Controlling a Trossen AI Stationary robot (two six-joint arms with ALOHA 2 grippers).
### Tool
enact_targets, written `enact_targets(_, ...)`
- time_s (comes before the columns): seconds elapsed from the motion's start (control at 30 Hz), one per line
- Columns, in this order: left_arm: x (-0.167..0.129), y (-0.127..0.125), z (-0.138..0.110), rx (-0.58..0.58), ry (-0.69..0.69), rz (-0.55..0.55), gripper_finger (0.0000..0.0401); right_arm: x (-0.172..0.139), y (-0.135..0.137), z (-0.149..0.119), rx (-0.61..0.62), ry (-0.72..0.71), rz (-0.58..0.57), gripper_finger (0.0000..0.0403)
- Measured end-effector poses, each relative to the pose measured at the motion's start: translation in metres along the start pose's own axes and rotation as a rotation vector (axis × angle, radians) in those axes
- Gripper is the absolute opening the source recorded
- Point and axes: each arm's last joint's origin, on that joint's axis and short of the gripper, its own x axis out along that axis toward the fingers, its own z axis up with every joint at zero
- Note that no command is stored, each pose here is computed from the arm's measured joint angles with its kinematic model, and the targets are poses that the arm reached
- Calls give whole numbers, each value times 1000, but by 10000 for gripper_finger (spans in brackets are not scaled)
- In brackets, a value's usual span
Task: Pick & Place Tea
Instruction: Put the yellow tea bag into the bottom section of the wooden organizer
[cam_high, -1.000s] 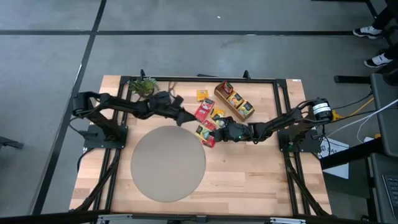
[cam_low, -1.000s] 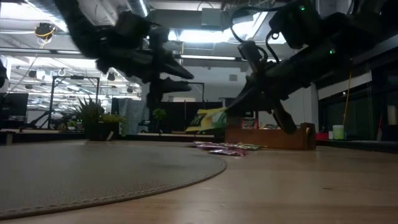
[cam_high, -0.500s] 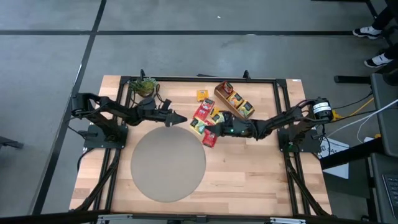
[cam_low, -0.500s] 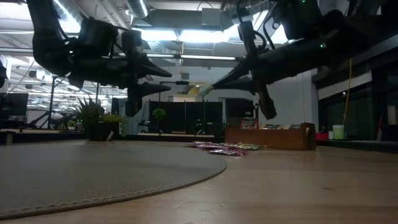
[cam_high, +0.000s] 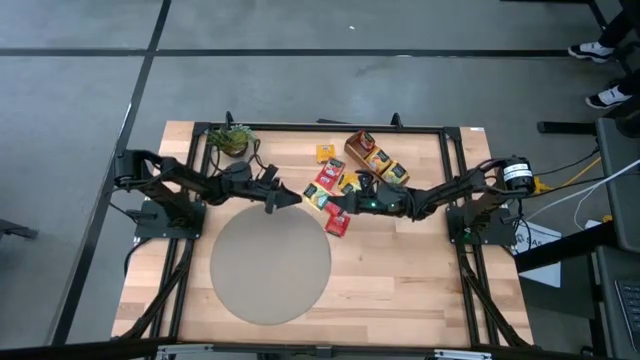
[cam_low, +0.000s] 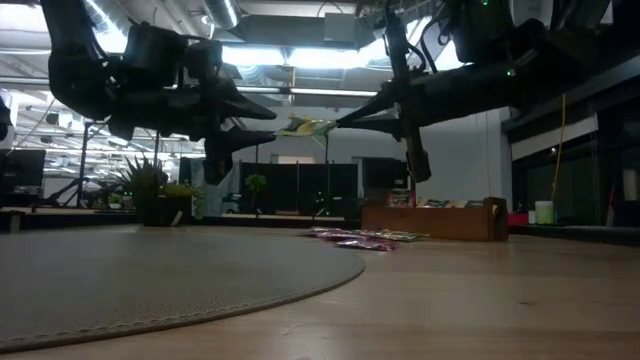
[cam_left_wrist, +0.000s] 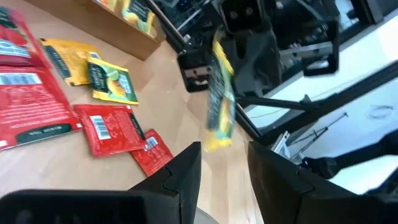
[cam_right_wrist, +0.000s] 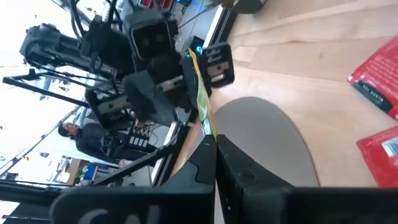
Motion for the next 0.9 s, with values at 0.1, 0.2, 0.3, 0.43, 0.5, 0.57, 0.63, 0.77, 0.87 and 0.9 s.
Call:
enact_targets(0.1, 2, -2, -2, 13, -19, 18, 127, 1, -1, 3, 3, -8, 2, 4)
enact_targets(0.2, 3, -4, -2, 18, -65, 54, 127, 1, -1, 5, 5, 2, 8, 4)
enact_targets(0.3, 9, -9, 3, 57, -94, 49, 127, 1, -1, 5, 6, 4, 9, 4)
enact_targets(0.43, 17, -17, 13, 116, -121, 22, 127, 1, -1, 5, 7, 3, 12, 4)
enact_targets(0.5, 21, -17, 18, 125, -114, 33, 126, 1, -1, 5, 7, 2, 12, 4)
enact_targets(0.57, 24, -16, 20, 117, -73, 45, 122, 1, -1, 5, 6, -3, 12, 4)
enact_targets(0.63, 26, -14, 19, 104, -33, 61, 114, 1, -1, 5, 6, -3, 12, 4)
enact_targets(0.77, 26, -13, 17, 89, -13, 69, 95, 1, -1, 5, 6, -11, 8, 4)
enact_targets(0.87, 26, -13, 18, 85, -16, 71, 82, 1, -1, 6, 4, -26, 2, 4)
enact_targets(0.9, 26, -13, 18, 85, -17, 71, 78, 1, -1, 6, 4, -28, 1, 4)
